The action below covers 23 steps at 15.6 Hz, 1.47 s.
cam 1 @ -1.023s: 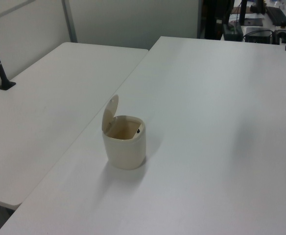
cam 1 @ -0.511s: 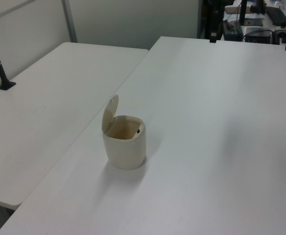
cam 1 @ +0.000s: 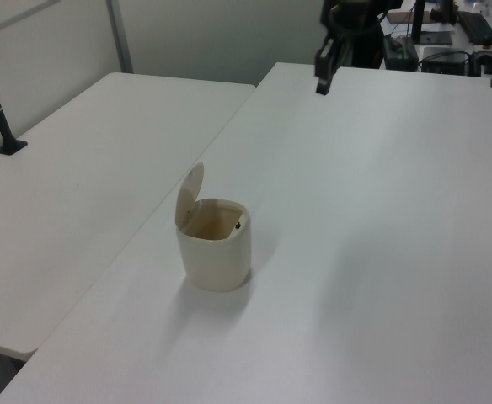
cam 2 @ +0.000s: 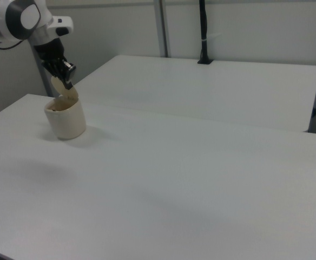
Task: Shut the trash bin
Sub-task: 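Push the raised lid over toward the bin opening with the gripper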
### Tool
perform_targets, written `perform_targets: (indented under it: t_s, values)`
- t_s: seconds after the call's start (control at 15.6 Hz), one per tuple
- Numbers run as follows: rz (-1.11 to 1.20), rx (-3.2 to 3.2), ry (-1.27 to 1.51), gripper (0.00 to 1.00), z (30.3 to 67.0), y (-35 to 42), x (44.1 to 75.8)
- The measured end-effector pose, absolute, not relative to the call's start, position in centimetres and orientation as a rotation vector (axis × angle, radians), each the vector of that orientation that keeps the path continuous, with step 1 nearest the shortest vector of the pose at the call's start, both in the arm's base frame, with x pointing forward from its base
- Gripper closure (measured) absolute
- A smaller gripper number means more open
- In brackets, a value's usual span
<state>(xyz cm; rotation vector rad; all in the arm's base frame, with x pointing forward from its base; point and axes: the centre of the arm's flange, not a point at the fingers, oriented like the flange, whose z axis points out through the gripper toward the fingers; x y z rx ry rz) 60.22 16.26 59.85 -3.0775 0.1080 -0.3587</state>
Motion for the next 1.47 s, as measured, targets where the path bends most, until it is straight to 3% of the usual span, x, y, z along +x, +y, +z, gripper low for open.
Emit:
perform_targets:
  t_s: [0.45, 0.77, 1.15, 1.47]
  values:
    - [-0.605, -2.842, 0.541, 0.99, 55.9, 26.8, 65.1]
    - [-0.73, -2.584, 0.764, 0.99, 54.2, 29.0, 68.1]
    - [-0.753, -2.389, 0.934, 0.99, 53.5, 29.8, 69.9]
    - [-0.736, -2.394, 0.932, 0.99, 50.3, 31.7, 70.5]
